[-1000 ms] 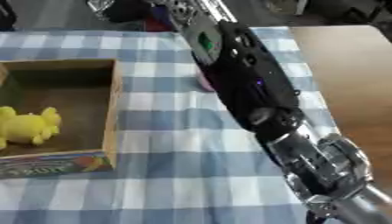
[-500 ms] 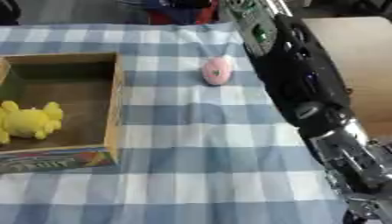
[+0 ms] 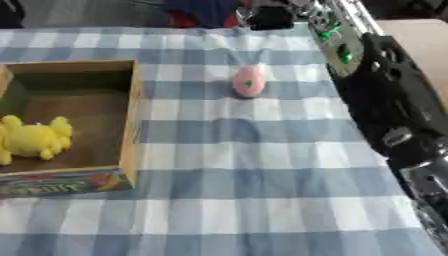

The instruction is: Pick up objects on the table and place them in the box.

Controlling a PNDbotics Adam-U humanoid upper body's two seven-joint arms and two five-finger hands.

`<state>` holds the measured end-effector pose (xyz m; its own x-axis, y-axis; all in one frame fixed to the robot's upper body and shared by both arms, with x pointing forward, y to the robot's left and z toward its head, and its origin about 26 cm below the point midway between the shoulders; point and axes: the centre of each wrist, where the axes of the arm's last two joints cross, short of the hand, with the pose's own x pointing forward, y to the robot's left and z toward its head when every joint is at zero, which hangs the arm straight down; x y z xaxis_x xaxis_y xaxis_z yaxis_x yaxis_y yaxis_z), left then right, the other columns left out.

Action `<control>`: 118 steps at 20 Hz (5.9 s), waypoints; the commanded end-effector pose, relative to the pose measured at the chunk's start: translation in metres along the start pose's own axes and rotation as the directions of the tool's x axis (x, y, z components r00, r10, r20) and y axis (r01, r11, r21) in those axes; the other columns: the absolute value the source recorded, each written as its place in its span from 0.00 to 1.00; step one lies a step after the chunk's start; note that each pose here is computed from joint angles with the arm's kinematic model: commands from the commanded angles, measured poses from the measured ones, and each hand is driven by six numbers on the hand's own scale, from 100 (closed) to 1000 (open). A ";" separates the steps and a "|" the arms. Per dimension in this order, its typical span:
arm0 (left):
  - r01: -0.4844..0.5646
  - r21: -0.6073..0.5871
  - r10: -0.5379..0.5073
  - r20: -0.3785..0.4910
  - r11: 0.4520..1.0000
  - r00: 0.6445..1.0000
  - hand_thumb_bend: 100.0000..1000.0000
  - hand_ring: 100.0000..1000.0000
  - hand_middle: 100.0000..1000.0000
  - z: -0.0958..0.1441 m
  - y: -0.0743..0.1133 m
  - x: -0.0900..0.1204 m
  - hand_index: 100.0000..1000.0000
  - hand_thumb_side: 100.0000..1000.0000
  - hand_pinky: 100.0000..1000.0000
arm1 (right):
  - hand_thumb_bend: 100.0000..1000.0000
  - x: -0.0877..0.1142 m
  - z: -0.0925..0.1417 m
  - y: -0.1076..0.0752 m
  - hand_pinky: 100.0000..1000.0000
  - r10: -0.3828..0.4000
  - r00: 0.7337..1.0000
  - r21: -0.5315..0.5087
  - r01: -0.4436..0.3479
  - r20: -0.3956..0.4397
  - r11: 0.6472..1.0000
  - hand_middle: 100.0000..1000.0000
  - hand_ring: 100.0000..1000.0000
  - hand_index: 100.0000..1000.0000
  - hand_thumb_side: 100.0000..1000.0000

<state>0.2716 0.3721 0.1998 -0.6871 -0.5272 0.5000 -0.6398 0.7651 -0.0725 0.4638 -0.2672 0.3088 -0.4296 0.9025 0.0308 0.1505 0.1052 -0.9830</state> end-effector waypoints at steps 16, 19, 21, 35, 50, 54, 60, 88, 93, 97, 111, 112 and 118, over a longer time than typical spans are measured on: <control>0.013 0.011 -0.014 0.042 1.000 0.999 0.36 0.55 0.49 -0.010 0.004 0.007 0.79 0.52 0.29 | 0.31 -0.022 0.016 0.006 0.72 0.036 0.998 0.210 -0.047 0.059 0.976 0.77 0.88 1.00 0.82; 0.014 0.010 -0.015 0.041 1.000 0.999 0.36 0.55 0.49 -0.009 0.004 0.007 0.79 0.52 0.29 | 0.23 -0.026 0.016 0.012 0.71 0.045 0.997 0.250 -0.058 0.060 0.966 0.77 0.88 1.00 0.74; 0.015 0.010 -0.016 0.040 1.000 0.999 0.36 0.55 0.49 -0.009 0.005 0.006 0.79 0.52 0.29 | 0.21 -0.029 0.017 0.016 0.71 0.044 0.997 0.272 -0.058 0.059 0.960 0.77 0.88 1.00 0.73; 0.017 0.009 -0.018 0.039 1.000 0.999 0.36 0.55 0.49 -0.009 0.005 0.006 0.79 0.52 0.29 | 0.25 -0.033 0.022 0.031 0.71 0.032 0.997 0.367 -0.058 0.077 0.929 0.75 0.87 1.00 0.77; 0.003 0.000 -0.003 0.040 1.000 0.999 0.36 0.55 0.49 -0.009 0.002 0.007 0.79 0.52 0.29 | 0.31 -0.028 0.009 0.053 0.69 0.102 0.991 0.417 -0.129 0.085 0.900 0.75 0.87 1.00 0.77; 0.001 -0.001 -0.001 0.041 1.000 0.999 0.36 0.55 0.49 -0.009 0.001 0.007 0.79 0.52 0.29 | 0.31 -0.030 0.007 0.061 0.69 0.114 0.990 0.435 -0.140 0.084 0.890 0.74 0.87 1.00 0.77; -0.001 -0.001 0.001 0.040 1.000 0.999 0.36 0.55 0.49 -0.009 0.001 0.007 0.79 0.51 0.29 | 0.29 -0.030 0.006 0.065 0.68 0.113 0.989 0.436 -0.141 0.090 0.889 0.72 0.87 0.99 0.78; -0.001 -0.007 0.001 0.048 1.000 0.999 0.35 0.55 0.49 -0.012 0.000 0.008 0.79 0.52 0.29 | 0.00 0.002 -0.003 0.030 0.53 0.049 0.995 0.066 -0.055 0.092 0.996 0.27 0.56 0.39 0.05; 0.001 -0.008 0.000 0.047 1.000 0.999 0.35 0.55 0.49 -0.012 0.000 0.008 0.79 0.52 0.29 | 0.00 0.018 -0.007 0.012 0.52 0.032 0.991 -0.007 -0.032 0.127 0.999 0.24 0.54 0.36 0.05; 0.001 -0.008 -0.001 0.047 1.000 0.999 0.35 0.55 0.49 -0.012 0.000 0.008 0.79 0.51 0.29 | 0.00 0.032 -0.011 -0.003 0.52 0.030 0.986 -0.059 -0.021 0.162 0.998 0.23 0.53 0.35 0.06; 0.003 -0.017 -0.002 0.046 1.000 0.999 0.35 0.55 0.49 -0.012 0.000 0.008 0.79 0.52 0.29 | 0.00 0.124 -0.045 -0.046 0.51 0.087 0.913 -0.172 -0.019 0.397 0.985 0.22 0.53 0.33 0.10; 0.003 -0.018 -0.002 0.047 1.000 0.999 0.35 0.55 0.49 -0.012 0.000 0.008 0.79 0.52 0.29 | 0.00 0.132 -0.048 -0.046 0.51 0.090 0.906 -0.171 -0.020 0.414 0.985 0.22 0.53 0.33 0.10; -0.007 -0.024 0.008 0.050 1.000 0.999 0.35 0.55 0.49 -0.012 -0.002 0.009 0.79 0.52 0.29 | 0.00 0.176 -0.068 -0.035 0.52 0.075 0.865 -0.132 -0.010 0.497 0.991 0.21 0.53 0.33 0.11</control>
<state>0.2736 0.3697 0.2030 -0.6938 -0.5234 0.4947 -0.6315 0.7723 -0.0686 0.4470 -0.0928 0.3505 -0.7938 0.5979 -0.1112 0.2488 0.1524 -0.9565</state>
